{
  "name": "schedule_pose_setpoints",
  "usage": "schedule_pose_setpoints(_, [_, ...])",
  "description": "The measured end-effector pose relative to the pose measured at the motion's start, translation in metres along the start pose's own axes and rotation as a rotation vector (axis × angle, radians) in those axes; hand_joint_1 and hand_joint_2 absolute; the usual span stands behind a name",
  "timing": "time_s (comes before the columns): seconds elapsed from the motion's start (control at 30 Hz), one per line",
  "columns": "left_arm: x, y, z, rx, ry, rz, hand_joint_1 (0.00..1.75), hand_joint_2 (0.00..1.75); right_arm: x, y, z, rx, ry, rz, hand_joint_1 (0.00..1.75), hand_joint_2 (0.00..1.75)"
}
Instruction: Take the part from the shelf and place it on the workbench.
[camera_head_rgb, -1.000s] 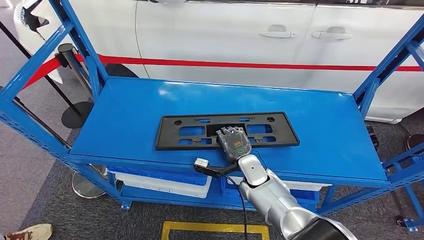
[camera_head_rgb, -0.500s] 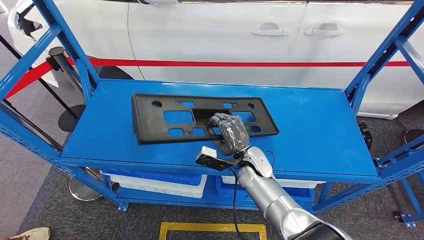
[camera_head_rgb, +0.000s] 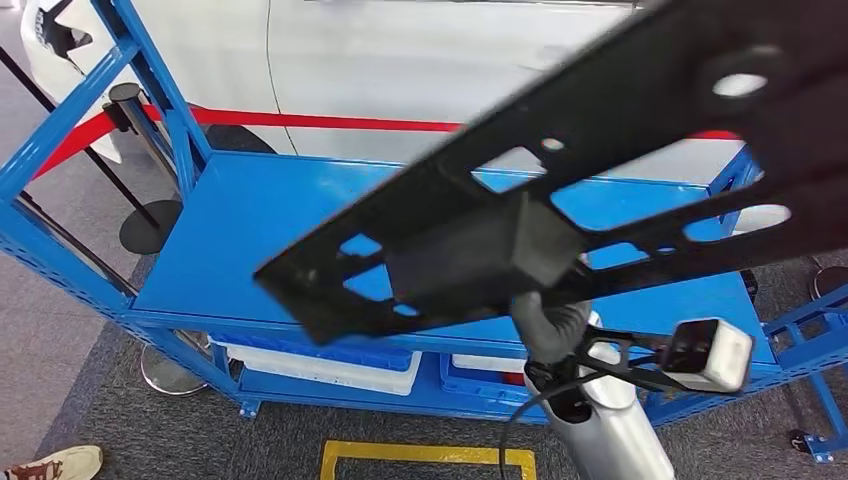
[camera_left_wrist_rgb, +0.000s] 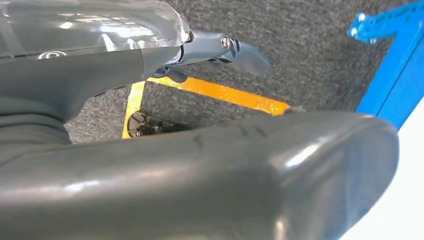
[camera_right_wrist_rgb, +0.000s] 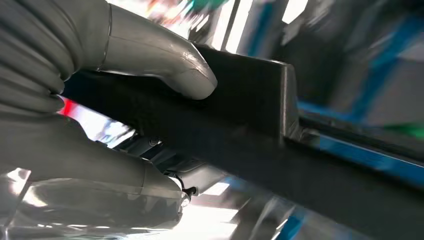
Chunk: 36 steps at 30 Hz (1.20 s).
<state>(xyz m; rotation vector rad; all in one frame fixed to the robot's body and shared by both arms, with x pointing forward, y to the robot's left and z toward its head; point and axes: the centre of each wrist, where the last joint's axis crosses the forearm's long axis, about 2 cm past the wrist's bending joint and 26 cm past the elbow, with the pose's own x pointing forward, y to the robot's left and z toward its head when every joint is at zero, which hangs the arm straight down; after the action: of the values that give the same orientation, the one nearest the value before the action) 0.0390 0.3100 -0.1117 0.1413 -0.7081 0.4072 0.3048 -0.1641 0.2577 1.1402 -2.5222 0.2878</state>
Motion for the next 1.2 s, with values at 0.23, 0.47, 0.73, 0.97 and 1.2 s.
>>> schedule_pose_setpoints(0.23, [0.001, -0.001, -0.001, 0.002, 0.032, -0.027, 0.0, 0.0, 0.02, 0.002, -0.002, 0.07, -0.003, -0.097, 1.61, 1.75])
schedule_pose_setpoints(0.47, [0.003, 0.004, -0.002, 0.005, 0.056, -0.05, 0.0, 0.0, 0.028, 0.006, 0.015, 0.067, 0.008, -0.067, 1.61, 1.75])
schedule_pose_setpoints(0.73, [0.004, 0.012, -0.003, 0.025, 0.078, -0.086, 0.0, 0.0, 0.034, 0.005, 0.043, 0.055, 0.056, -0.055, 1.61, 1.75])
schedule_pose_setpoints(0.97, [0.003, 0.018, -0.002, 0.026, 0.086, -0.099, 0.0, 0.0, 0.044, 0.014, 0.053, 0.048, 0.064, -0.037, 1.61, 1.75])
schedule_pose_setpoints(1.2, [0.003, 0.022, -0.001, 0.023, 0.136, -0.129, 0.0, 0.0, 0.062, 0.015, 0.055, 0.042, 0.029, -0.006, 1.61, 1.75])
